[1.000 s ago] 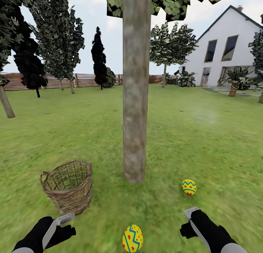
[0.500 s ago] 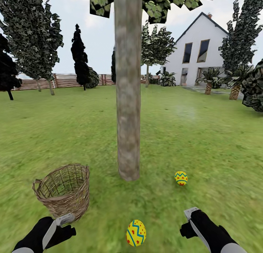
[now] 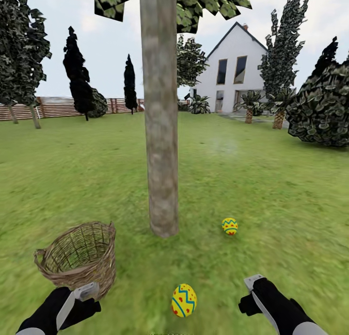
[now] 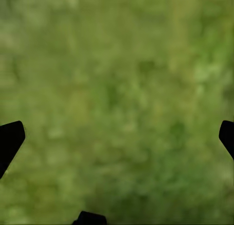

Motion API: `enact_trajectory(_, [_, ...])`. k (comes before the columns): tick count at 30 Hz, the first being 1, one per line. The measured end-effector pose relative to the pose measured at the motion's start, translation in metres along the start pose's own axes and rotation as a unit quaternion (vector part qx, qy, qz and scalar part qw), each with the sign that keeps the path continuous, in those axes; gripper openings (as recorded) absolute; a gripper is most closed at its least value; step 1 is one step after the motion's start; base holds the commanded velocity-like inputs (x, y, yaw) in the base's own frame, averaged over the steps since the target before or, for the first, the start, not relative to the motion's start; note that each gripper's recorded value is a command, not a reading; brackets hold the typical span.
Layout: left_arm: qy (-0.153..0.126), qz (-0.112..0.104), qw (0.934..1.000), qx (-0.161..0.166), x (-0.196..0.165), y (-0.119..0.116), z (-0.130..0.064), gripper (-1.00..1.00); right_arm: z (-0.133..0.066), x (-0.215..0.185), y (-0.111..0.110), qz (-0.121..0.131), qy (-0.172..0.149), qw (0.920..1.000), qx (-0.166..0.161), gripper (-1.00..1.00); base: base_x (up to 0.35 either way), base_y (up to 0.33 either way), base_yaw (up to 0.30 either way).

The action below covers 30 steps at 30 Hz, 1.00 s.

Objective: Take the three Easter eggs out of the wicker basket on the lawn in the garden, then place them on the lawn next to a single tree (choose any tree) so that all three eggs are next to the same tree and none are left in the basket.

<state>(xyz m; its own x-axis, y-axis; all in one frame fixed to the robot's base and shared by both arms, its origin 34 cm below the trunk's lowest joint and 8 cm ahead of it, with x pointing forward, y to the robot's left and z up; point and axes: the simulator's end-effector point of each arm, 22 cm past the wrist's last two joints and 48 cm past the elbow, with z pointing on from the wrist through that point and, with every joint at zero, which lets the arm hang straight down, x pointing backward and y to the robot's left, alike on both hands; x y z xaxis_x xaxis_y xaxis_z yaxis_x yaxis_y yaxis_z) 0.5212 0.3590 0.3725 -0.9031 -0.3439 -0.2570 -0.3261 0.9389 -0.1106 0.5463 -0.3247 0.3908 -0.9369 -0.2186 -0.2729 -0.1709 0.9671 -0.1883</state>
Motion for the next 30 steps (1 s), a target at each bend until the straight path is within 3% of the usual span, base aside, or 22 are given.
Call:
enact_trajectory(21, [0.000,0.001,1.0000,0.000,0.0002,-0.0001,0.0006,1.00,0.0007,0.0004,0.0002,-0.001,0.001,1.0000,0.000,1.00,-0.101,0.328,-0.260])
enact_trajectory(30, [0.000,0.001,1.0000,0.000,-0.0003,0.0007,0.0006,1.00,0.0014,0.0011,0.0007,-0.002,0.002,1.0000,0.001,1.00,-0.101,0.328,-0.058])
